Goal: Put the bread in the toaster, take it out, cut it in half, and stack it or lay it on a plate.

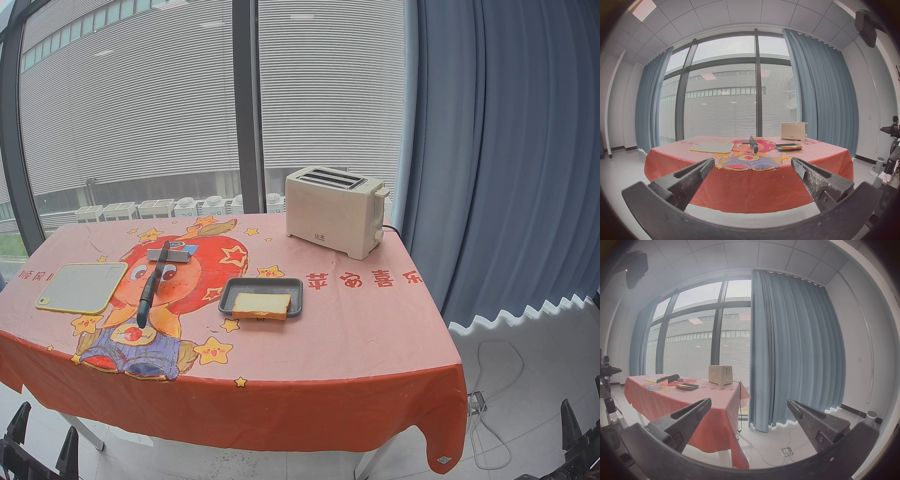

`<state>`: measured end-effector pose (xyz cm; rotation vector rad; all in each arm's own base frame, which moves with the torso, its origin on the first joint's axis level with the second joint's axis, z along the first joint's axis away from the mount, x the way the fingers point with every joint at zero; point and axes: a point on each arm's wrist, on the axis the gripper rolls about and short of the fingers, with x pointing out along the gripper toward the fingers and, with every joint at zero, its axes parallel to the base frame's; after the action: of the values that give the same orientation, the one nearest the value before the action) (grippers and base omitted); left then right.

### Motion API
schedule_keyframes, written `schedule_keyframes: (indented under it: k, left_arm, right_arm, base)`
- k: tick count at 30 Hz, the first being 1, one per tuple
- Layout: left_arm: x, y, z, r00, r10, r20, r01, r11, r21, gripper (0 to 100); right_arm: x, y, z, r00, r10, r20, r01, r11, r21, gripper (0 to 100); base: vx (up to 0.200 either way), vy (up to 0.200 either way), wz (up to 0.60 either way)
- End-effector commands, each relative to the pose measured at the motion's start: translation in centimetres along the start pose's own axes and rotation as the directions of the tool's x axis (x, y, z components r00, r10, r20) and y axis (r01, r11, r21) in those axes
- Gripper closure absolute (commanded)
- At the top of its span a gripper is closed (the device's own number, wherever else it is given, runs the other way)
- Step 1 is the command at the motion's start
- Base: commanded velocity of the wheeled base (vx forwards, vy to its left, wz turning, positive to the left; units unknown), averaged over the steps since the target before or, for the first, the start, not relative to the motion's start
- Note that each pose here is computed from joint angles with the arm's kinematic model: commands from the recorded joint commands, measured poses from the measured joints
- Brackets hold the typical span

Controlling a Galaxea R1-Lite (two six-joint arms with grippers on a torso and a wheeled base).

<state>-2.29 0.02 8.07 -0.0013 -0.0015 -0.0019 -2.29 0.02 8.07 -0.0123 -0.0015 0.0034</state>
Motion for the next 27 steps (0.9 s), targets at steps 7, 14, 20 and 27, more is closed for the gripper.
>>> schedule_keyframes:
  k: [7, 14, 20, 27]
  left_arm:
    - [0.0, 0.0, -0.5, 1.000, 0.000, -0.005, 0.000, 1.000, 0.000, 0]
    - [0.0, 0.0, -0.5, 1.000, 0.000, -0.003, 0.000, 1.000, 0.000, 0]
    - [0.0, 0.0, -0.5, 1.000, 0.000, -0.003, 0.000, 1.000, 0.000, 0]
    - [0.0, 0.0, -0.5, 1.000, 0.000, -0.005, 0.000, 1.000, 0.000, 0]
  right_arm:
    - [0.0, 0.0, 0.0, 0.999, 0.007, 0.043, -0.007, 1.000, -0.005, 0]
    - [-0.1, 0.0, 1.1, 0.988, 0.007, 0.153, -0.005, 1.000, -0.011, 0]
    - [-0.1, 0.0, 0.8, 0.991, 0.015, 0.130, -0.010, 0.999, -0.036, 0]
    - [-0.3, 0.2, 2.2, 0.989, 0.113, 0.094, -0.111, 0.993, -0.024, 0]
  base:
    - [0.000, 0.000, 0.00]
    - [0.000, 0.000, 0.00]
    - [0.000, 0.000, 0.00]
    - [0.000, 0.000, 0.00]
